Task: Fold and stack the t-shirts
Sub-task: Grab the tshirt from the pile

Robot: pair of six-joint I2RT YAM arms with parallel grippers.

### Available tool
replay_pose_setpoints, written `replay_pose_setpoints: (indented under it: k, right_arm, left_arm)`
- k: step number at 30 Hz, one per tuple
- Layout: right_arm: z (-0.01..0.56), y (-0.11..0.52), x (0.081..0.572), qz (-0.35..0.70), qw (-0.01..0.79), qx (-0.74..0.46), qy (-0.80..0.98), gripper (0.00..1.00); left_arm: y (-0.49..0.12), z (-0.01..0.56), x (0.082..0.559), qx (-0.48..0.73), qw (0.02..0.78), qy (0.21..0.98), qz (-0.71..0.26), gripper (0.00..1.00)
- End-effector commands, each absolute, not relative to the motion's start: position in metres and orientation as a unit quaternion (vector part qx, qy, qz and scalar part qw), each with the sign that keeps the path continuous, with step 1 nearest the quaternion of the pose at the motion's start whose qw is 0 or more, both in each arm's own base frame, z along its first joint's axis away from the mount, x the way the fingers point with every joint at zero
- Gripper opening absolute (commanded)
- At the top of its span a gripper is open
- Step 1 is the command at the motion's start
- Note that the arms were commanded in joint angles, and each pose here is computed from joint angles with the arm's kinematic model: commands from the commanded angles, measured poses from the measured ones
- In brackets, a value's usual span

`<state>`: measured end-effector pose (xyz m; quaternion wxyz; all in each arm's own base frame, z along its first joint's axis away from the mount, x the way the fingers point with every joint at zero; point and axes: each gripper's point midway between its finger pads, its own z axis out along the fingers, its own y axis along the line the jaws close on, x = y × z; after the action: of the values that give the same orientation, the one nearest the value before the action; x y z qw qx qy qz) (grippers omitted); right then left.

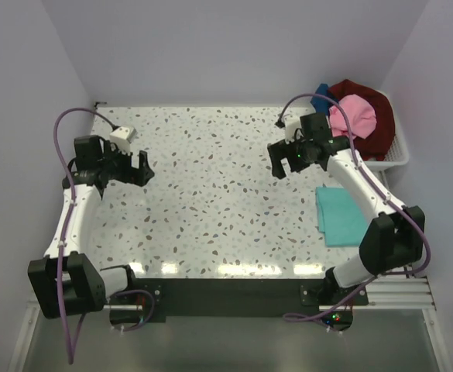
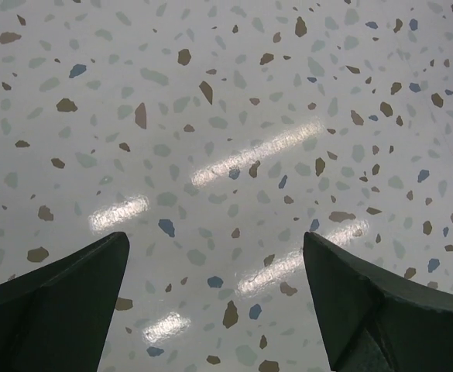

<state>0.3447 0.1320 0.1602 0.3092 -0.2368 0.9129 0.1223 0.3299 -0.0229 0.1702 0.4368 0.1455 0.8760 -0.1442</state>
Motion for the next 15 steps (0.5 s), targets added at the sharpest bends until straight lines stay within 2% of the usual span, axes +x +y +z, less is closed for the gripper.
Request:
replay_pose_setpoints:
  k: [1, 4, 10, 15]
  right_arm:
    - [0.193, 0.115, 0.383, 0.078, 0.34, -0.217, 0.912, 0.99]
    - [0.252, 0.084, 0.432, 0.073, 0.401, -0.159, 0.899, 0.99]
    - [0.312, -0.013, 0.499, 0.01, 0.473, -0.042, 0.88, 0.99]
    - [0.293, -0.062, 0.534, -0.027, 0.467, 0.019, 0.884, 0.99]
  left_arm:
    - [-0.03, 0.207, 0.347, 0.162, 0.468, 0.853, -0.164, 1.0]
    - [-0.033, 0.218, 0.353, 0.166, 0.475, 0.848, -0.17, 1.0]
    - [-0.03, 0.243, 0.363, 0.158, 0.502, 0.835, -0.161, 1.0]
    - [-0.034, 0.252, 0.366, 0.158, 0.51, 0.828, -0.173, 1.0]
